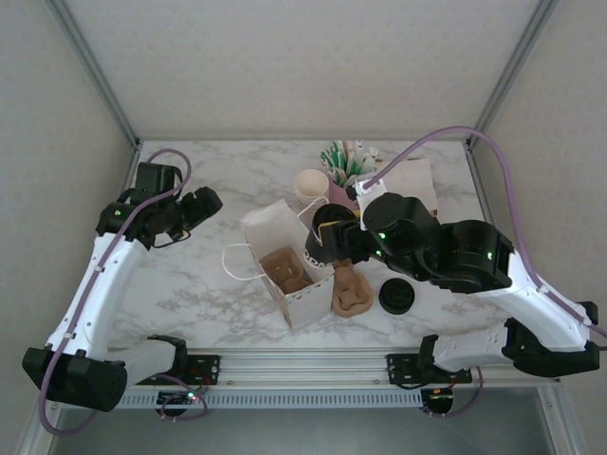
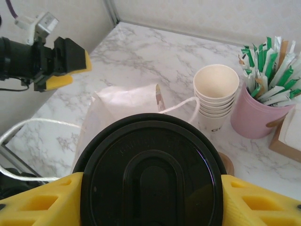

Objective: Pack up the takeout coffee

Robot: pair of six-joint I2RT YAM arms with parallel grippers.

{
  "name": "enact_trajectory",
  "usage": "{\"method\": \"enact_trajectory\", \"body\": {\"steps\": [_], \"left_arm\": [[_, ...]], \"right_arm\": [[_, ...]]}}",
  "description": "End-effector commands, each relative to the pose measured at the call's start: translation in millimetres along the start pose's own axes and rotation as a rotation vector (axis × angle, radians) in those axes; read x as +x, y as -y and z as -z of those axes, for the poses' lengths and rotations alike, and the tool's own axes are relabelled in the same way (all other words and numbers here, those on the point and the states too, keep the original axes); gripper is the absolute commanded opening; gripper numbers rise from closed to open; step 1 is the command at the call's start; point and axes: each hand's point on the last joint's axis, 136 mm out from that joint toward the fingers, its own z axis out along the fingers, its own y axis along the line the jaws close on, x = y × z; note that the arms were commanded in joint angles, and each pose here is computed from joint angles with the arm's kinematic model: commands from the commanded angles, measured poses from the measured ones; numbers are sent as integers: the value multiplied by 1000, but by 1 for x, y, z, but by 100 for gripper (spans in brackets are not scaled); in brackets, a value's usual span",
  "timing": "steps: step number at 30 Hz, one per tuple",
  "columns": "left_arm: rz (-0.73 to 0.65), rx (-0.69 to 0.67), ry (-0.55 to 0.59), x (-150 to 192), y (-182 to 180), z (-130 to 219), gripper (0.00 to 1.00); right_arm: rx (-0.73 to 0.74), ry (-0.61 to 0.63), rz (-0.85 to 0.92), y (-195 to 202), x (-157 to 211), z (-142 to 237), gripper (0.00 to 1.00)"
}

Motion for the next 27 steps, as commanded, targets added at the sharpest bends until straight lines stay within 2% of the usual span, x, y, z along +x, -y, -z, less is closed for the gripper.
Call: {"method": "enact_trajectory", "body": {"steps": [1, 10, 15, 21, 27], "left_arm": [[-7, 5, 34, -5, 2, 14, 82], [-8, 0, 36, -5, 0, 14, 82], [-8, 0, 38, -5, 0, 14, 82], [-14, 1, 44, -6, 1, 17, 82], [-20, 6, 55, -9, 4, 25, 78]], "right_arm": [[-50, 41, -3, -9, -8, 4, 50], [-69, 109, -32, -5, -20, 18, 50], [-31, 170, -56, 8, -27, 26, 50], [87, 236, -79, 36, -33, 36, 50], [274, 287, -86, 71, -36, 48, 50]]}}
